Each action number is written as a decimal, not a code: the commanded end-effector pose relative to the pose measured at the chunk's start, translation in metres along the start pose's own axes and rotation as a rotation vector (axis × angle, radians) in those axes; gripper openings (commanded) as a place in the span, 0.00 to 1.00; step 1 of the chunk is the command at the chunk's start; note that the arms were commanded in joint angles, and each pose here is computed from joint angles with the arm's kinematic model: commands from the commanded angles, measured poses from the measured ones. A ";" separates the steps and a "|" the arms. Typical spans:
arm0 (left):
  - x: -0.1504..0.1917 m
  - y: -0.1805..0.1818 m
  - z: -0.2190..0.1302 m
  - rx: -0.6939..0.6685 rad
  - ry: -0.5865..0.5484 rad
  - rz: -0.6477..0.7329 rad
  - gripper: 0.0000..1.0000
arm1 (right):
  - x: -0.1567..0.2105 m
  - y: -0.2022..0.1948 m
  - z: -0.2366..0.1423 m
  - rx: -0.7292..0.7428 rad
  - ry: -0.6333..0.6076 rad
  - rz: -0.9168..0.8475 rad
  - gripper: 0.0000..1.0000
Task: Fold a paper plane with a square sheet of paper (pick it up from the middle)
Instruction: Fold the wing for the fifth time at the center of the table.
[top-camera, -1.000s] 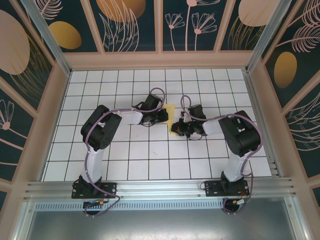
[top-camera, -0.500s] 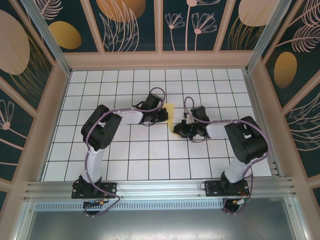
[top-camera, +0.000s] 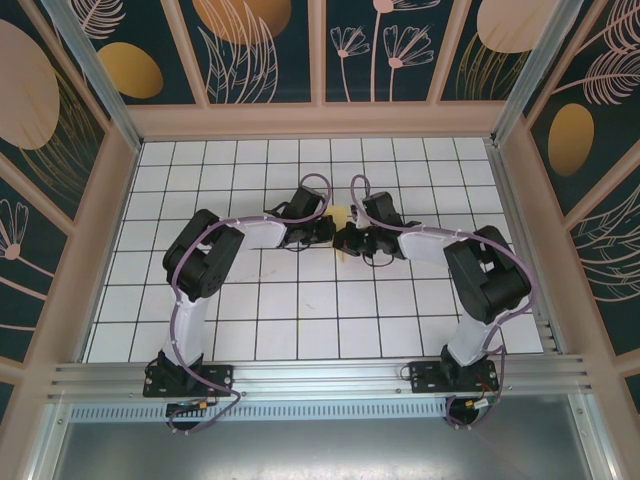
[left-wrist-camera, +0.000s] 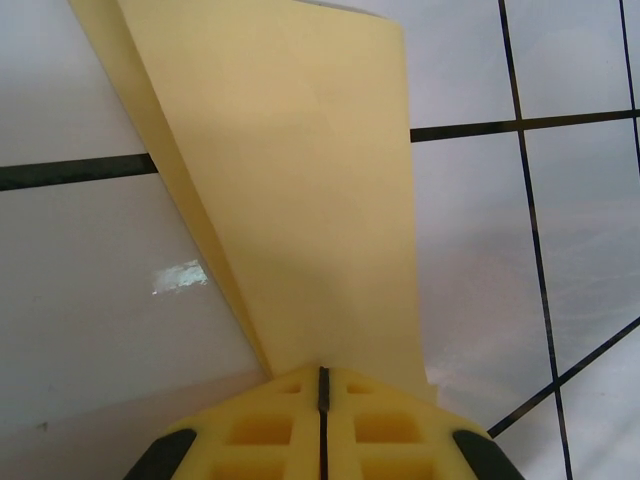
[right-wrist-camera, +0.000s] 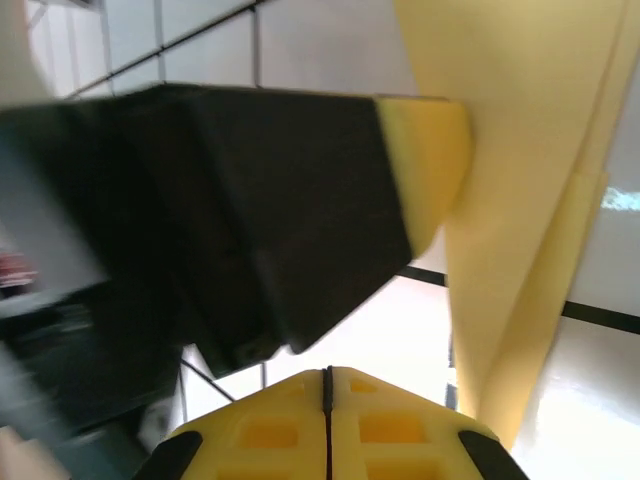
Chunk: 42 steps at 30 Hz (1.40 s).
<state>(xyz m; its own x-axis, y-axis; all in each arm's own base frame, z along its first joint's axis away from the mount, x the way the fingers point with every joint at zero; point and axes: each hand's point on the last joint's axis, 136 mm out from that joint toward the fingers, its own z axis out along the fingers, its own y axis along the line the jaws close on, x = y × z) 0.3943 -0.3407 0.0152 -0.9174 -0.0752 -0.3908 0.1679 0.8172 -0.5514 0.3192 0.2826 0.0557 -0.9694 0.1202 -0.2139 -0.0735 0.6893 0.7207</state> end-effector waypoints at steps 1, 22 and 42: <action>0.032 0.062 0.015 -0.200 0.084 -0.032 0.10 | 0.009 -0.013 0.008 0.048 0.041 0.002 0.08; 0.028 0.062 0.015 -0.217 0.079 -0.023 0.10 | 0.064 -0.063 0.003 0.124 0.142 0.095 0.07; 0.026 0.055 0.014 -0.193 0.084 -0.022 0.10 | -0.004 -0.007 -0.010 0.003 -0.027 -0.002 0.08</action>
<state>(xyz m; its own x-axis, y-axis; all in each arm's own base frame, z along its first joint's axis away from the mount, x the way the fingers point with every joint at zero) 0.3982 -0.3401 0.0156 -0.9140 -0.0730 -0.3991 0.1677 0.8276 -0.5356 0.3103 0.2651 0.0629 -0.9637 0.1398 -0.2276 -0.0719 0.6848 0.7251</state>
